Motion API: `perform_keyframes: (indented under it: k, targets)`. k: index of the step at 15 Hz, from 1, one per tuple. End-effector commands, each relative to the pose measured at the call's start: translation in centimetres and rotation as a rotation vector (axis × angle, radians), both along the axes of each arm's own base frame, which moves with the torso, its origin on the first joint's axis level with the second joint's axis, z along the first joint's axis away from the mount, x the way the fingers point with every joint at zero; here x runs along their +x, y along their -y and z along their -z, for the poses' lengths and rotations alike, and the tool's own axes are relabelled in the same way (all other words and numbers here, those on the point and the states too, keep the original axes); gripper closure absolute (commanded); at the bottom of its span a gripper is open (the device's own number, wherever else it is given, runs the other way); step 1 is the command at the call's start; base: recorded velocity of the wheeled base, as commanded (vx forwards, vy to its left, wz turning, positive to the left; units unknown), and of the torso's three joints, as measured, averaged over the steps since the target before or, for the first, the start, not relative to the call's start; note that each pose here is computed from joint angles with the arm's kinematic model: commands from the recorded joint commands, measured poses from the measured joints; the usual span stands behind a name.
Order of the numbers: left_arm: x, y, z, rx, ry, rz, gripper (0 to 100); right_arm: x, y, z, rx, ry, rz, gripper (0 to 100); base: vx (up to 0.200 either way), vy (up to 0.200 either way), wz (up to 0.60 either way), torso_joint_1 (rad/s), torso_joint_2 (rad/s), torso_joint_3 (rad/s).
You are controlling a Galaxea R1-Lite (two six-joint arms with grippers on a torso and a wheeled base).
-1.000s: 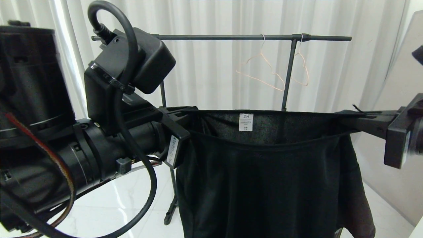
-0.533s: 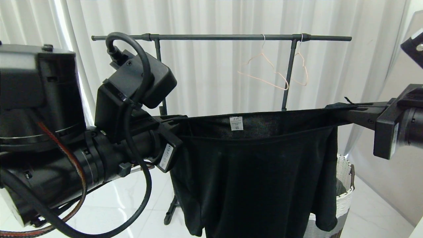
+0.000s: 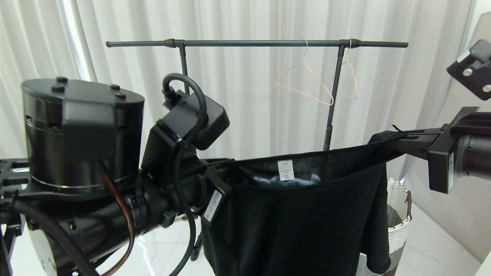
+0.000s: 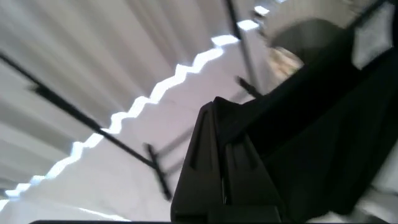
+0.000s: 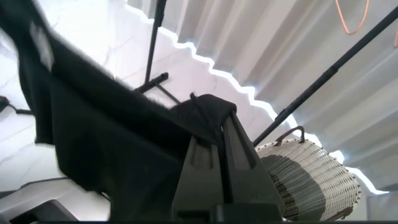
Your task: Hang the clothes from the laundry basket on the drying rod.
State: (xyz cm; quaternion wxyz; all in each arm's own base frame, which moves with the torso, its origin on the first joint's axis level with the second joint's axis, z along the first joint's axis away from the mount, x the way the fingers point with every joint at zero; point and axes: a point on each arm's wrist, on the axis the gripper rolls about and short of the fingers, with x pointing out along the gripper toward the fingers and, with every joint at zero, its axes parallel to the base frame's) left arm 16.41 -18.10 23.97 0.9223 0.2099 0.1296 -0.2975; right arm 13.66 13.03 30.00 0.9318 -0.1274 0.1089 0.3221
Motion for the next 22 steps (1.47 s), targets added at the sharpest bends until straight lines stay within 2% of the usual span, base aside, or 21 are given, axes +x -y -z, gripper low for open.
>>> perform_keyframes:
  k: [1,2,4,10,15,17,22]
  targets:
    - [-1.2,0.4,0.4,-0.02,-0.075,0.075,100,0.1,-0.1,0.0,0.0,-0.002,0.003,100,0.0,0.0,0.0,0.0,0.0,0.0]
    - [-1.6,0.1,0.4,-0.04,-0.123,0.126,100,0.0,0.0,0.0,0.002,0.0,0.0,100,0.0,0.0,0.0,0.0,0.0,0.0]
    - [-1.1,-0.6,0.3,-0.054,-0.151,0.161,100,-0.2,0.2,0.0,0.001,-0.001,-0.004,100,0.0,0.0,0.0,0.0,0.0,0.0]
    - [-0.7,-1.2,-1.7,-0.109,-0.091,0.14,100,-0.8,0.8,-0.3,0.005,0.002,-0.004,100,0.0,0.0,0.0,0.0,0.0,0.0]
    - [0.0,-1.4,-3.8,-0.17,-0.008,0.114,100,-1.2,1.1,-1.0,0.046,0.043,-0.006,100,0.0,0.0,0.0,0.0,0.0,0.0]
    - [0.0,-1.4,-3.7,-0.168,0.005,0.106,100,-1.6,1.4,-0.4,0.036,0.036,-0.009,100,0.0,0.0,0.0,0.0,0.0,0.0]
    - [-0.6,-2.0,-2.5,-0.1,0.011,0.125,100,-1.7,1.5,-0.6,0.035,0.046,-0.014,100,0.0,0.0,0.0,0.0,0.0,0.0]
